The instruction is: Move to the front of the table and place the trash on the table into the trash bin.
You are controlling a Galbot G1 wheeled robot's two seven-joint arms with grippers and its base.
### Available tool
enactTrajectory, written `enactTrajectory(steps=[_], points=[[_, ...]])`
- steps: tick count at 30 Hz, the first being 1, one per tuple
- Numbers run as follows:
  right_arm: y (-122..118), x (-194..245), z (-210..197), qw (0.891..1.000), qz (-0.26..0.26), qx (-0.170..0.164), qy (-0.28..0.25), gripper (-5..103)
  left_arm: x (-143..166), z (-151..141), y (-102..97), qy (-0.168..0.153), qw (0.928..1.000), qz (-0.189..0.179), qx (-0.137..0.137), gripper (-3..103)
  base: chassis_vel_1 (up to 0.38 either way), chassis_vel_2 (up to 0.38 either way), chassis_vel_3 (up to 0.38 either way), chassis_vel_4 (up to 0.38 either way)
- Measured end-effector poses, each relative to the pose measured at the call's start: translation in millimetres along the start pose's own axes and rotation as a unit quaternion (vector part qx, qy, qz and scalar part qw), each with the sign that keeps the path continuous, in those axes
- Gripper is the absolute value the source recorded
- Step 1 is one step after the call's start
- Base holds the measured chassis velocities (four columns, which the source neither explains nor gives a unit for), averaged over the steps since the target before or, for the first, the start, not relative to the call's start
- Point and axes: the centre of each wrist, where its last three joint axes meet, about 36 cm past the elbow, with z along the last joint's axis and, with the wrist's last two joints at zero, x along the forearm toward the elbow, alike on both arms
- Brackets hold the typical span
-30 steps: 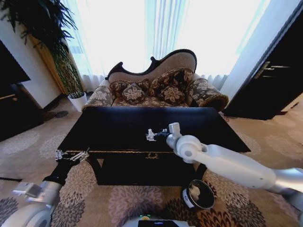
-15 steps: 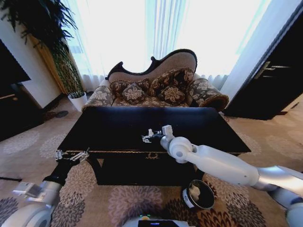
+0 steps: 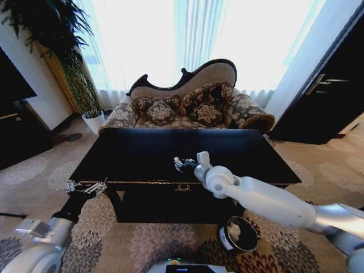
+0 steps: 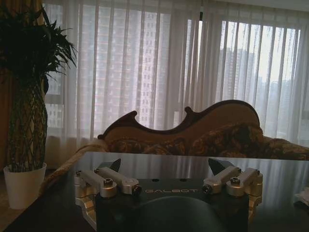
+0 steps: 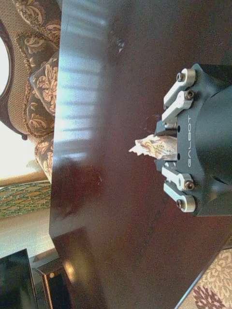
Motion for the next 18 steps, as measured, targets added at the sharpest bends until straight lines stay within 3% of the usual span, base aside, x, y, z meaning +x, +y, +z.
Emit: enactTrajectory(steps=[4, 6, 18], points=[[-2.6, 6.6, 1.6, 1.0, -0.001, -0.012, -0.004, 8, 0.0, 0.0, 0.0, 0.0, 1.0, 0.0, 0.0, 100, 0.0, 0.0, 0.0, 0.0], [-3.1, 8.8, 3.3, 1.0, -0.001, -0.014, -0.003, 3, 0.0, 0.0, 0.0, 0.0, 1.0, 0.0, 0.0, 100, 0.0, 0.0, 0.0, 0.0], [-12.7, 30.1, 2.4, 0.999, 0.007, -0.031, -0.01, 0, 0.0, 0.0, 0.0, 0.0, 1.0, 0.0, 0.0, 100, 0.0, 0.0, 0.0, 0.0]])
